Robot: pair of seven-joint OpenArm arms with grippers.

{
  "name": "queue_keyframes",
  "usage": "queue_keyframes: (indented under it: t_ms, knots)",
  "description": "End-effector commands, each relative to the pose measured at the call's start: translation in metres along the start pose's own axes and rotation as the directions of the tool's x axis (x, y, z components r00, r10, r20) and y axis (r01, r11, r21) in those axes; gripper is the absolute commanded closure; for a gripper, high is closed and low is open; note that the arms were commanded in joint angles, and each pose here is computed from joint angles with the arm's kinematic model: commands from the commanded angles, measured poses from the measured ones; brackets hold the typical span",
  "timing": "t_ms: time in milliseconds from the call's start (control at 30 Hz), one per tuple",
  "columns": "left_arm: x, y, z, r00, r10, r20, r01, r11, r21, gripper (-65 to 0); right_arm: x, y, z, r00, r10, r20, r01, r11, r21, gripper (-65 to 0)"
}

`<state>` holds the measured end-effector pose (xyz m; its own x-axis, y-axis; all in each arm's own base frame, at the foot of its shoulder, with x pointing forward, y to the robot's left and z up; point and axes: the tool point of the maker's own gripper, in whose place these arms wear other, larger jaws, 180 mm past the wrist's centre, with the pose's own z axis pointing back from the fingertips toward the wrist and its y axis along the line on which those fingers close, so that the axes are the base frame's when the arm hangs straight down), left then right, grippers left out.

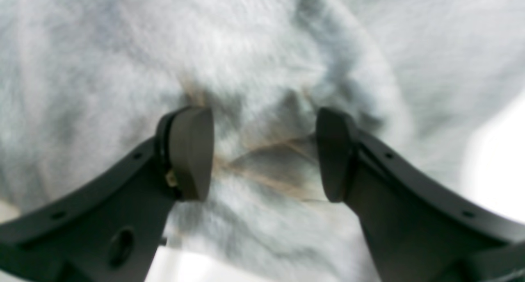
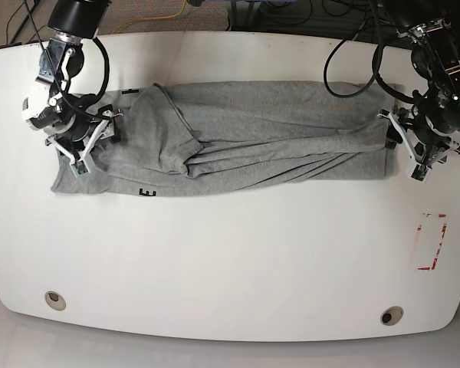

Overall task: Layout the t-shirt on the table in an organized manner, then fold the t-shirt properly
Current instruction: 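Open the right gripper and move it onto the shirt's shoulder area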

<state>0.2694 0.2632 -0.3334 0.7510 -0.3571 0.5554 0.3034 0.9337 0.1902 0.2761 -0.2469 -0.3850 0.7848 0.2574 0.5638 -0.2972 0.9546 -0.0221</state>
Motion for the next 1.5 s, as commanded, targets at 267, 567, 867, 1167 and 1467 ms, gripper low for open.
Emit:
queue_keyframes:
  t_ms: [267,567,867,1167,1467]
  knots:
    - [0.002,0.011,-0.009,1.000,0.029,-0.004,-0.029,1.000,-0.004,-33.2,0.063,0.019,0.037,0.986,0.030,0.166,-0.019,0.998,-0.062,-61.0]
    - [-0.003,0.011,-0.013,0.999,0.039,-0.017,-0.040,0.999,-0.014,-33.2,0.077,0.064,0.025,0.981,0.065,0.182,-0.069,0.997,0.020,-65.0]
    - [-0.003,0.011,-0.013,0.999,0.039,-0.018,-0.039,0.999,-0.014,-33.2,0.052,0.036,0.026,0.992,0.105,0.069,-0.098,0.990,-0.102,-61.2]
    - [-0.002,0.010,-0.013,0.999,0.038,-0.017,-0.038,0.999,-0.017,-33.2,0.035,0.041,0.025,0.989,0.125,0.083,-0.117,0.989,-0.091,-59.9]
    - [0.000,0.006,-0.016,0.999,0.045,0.028,-0.044,0.999,-0.031,-33.2,0.056,0.086,0.011,0.974,0.191,0.125,-0.193,0.981,0.007,-59.3]
